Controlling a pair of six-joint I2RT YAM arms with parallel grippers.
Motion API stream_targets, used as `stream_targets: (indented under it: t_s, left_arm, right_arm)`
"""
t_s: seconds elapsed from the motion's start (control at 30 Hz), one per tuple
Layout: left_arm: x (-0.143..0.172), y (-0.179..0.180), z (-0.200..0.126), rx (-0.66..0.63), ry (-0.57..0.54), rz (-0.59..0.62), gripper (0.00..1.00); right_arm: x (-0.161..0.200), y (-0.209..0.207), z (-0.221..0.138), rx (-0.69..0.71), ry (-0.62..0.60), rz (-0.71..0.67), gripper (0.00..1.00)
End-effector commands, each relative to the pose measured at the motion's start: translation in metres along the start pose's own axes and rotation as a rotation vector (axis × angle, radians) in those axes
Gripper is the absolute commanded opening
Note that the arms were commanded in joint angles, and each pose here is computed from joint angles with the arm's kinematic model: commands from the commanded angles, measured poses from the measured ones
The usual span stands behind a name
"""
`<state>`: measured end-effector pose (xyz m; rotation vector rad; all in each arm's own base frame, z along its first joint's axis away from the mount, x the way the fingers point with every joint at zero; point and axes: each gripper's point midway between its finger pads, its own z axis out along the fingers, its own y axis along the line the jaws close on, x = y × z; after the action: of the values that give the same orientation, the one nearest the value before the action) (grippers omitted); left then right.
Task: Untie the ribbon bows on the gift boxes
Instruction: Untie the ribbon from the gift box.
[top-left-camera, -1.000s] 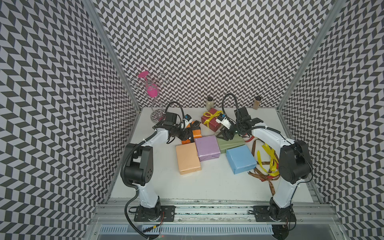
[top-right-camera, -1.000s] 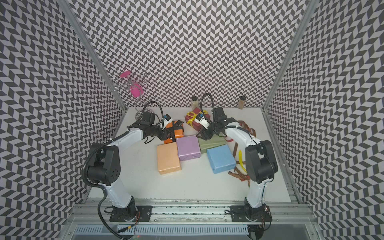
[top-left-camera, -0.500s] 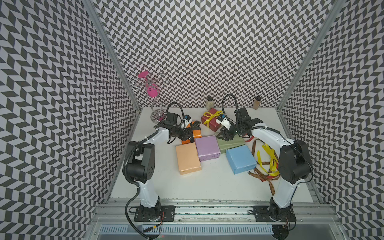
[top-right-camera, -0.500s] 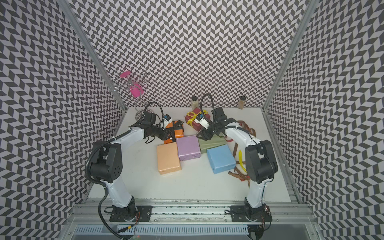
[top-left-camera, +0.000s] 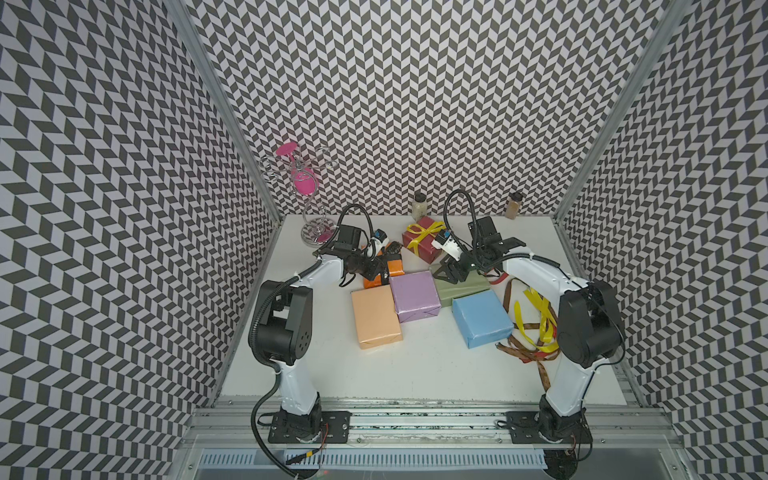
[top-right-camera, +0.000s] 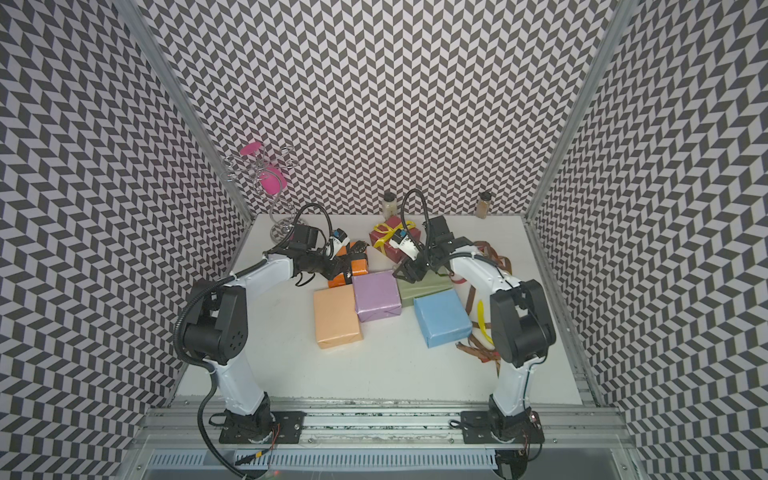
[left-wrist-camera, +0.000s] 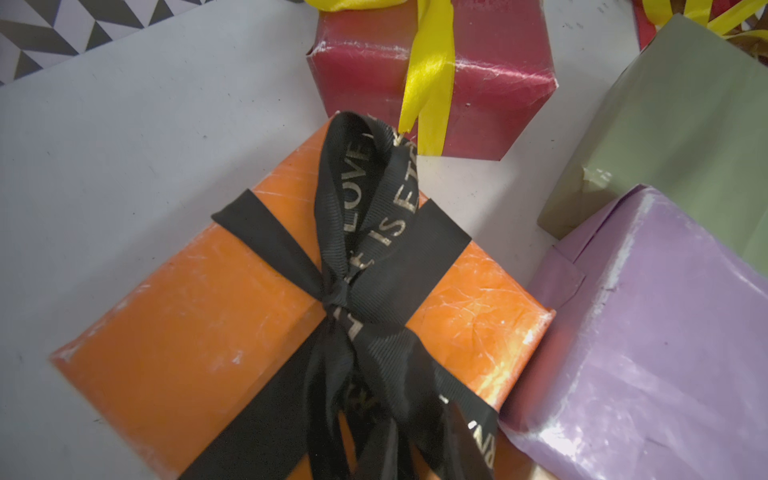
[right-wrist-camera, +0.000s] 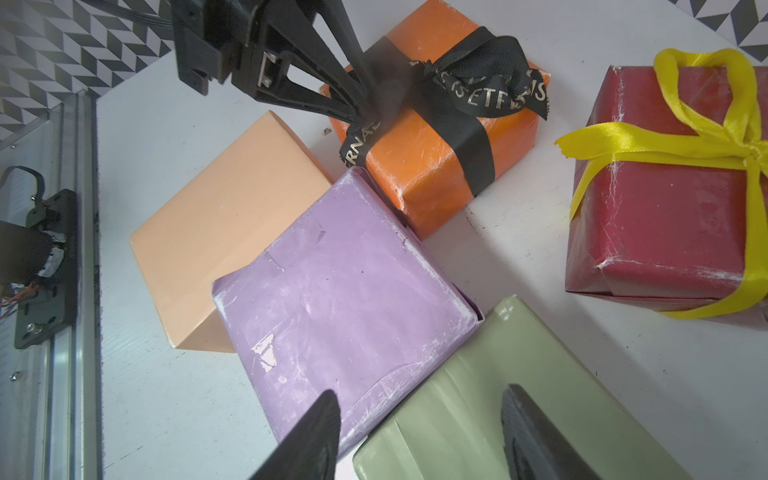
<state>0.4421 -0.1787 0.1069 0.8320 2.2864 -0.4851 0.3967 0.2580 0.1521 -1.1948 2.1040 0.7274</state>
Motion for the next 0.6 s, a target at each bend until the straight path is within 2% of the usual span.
stream_targets:
  t_s: [0.0,0.2,0.57]
  left_arm:
    - [0.002,0.003,0.007,-0.014,0.021,-0.015,0.17]
    - [-0.009,0.002,0.004,-0.002,0.010,-0.014,0.04]
    - [-0.029,-0.023,-0.024,0.100,-0.031,0.049,0.04]
  right_arm:
    - [-0.006,0.004,0.002,-0.009,-0.023,-0.028,0.62]
    - [-0.006,0.008,0.006,-0.016,-0.016,-0.034,0.62]
    - [-0.009,0.014,0.013,-0.027,-0.009,-0.053,0.62]
